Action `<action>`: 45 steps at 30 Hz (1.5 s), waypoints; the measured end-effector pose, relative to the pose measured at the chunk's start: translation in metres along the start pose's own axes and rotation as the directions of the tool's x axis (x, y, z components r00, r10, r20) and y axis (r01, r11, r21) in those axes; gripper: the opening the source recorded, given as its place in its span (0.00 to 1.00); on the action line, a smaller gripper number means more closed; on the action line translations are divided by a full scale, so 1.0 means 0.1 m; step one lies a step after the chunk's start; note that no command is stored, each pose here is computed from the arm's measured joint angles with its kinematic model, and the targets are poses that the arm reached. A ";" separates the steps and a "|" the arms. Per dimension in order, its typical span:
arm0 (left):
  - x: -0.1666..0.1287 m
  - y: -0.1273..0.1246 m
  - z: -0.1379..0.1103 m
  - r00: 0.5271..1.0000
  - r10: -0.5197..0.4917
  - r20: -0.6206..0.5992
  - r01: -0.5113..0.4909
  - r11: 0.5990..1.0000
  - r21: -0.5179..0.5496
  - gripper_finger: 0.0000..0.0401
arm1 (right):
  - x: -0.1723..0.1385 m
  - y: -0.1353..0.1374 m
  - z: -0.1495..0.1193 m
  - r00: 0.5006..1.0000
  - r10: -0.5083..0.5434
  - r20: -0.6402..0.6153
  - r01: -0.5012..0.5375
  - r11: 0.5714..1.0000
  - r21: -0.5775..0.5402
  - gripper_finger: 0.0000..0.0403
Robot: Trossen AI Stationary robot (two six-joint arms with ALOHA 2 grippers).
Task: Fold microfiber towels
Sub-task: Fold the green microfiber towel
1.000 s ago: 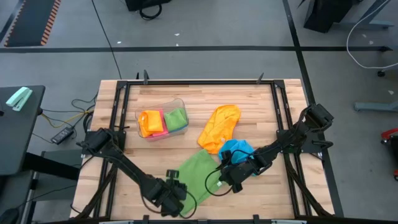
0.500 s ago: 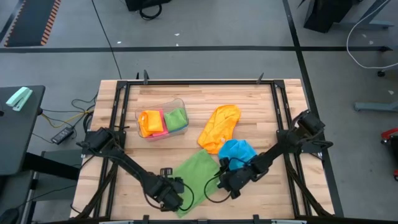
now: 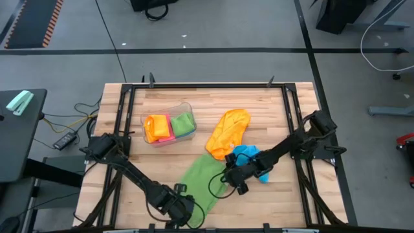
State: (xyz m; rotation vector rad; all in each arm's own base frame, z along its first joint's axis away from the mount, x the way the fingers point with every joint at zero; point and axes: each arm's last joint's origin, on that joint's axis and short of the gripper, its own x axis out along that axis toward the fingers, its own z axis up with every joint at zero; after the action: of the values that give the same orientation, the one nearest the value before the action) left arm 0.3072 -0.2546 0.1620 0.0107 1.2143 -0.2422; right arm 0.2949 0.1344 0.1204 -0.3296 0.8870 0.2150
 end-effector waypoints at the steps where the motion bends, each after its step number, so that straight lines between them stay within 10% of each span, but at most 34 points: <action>1: 0.00 0.04 0.03 1.000 0.021 0.013 -0.021 0.999 0.026 0.29 | -0.05 0.01 0.02 1.000 0.004 0.008 -0.004 1.000 0.011 0.58; 12: 0.03 0.72 0.31 0.922 0.361 0.139 -0.378 0.918 0.121 0.28 | -0.48 0.12 0.19 0.992 0.034 0.119 -0.039 0.998 0.041 0.58; 25: 0.20 1.71 0.15 0.919 0.393 -0.040 -0.395 0.911 -0.121 0.27 | -0.49 0.16 0.19 0.991 0.034 0.127 -0.041 0.998 0.050 0.58; 37: 0.18 1.43 -0.13 0.855 0.463 -0.234 -0.517 0.794 -0.319 0.20 | -0.49 0.15 0.19 0.992 0.014 0.128 -0.021 0.998 0.052 0.58; 45: -0.01 1.07 -0.05 0.828 0.491 -0.269 -0.555 0.786 -0.273 0.13 | -0.48 0.12 0.19 0.992 0.008 0.128 -0.016 0.998 0.064 0.58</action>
State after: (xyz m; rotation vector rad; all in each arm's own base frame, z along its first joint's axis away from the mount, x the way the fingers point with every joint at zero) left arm 0.3224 -0.1496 0.1485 0.0718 1.3755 0.4781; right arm 0.2754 0.1504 0.1675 -0.2477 0.7679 0.2160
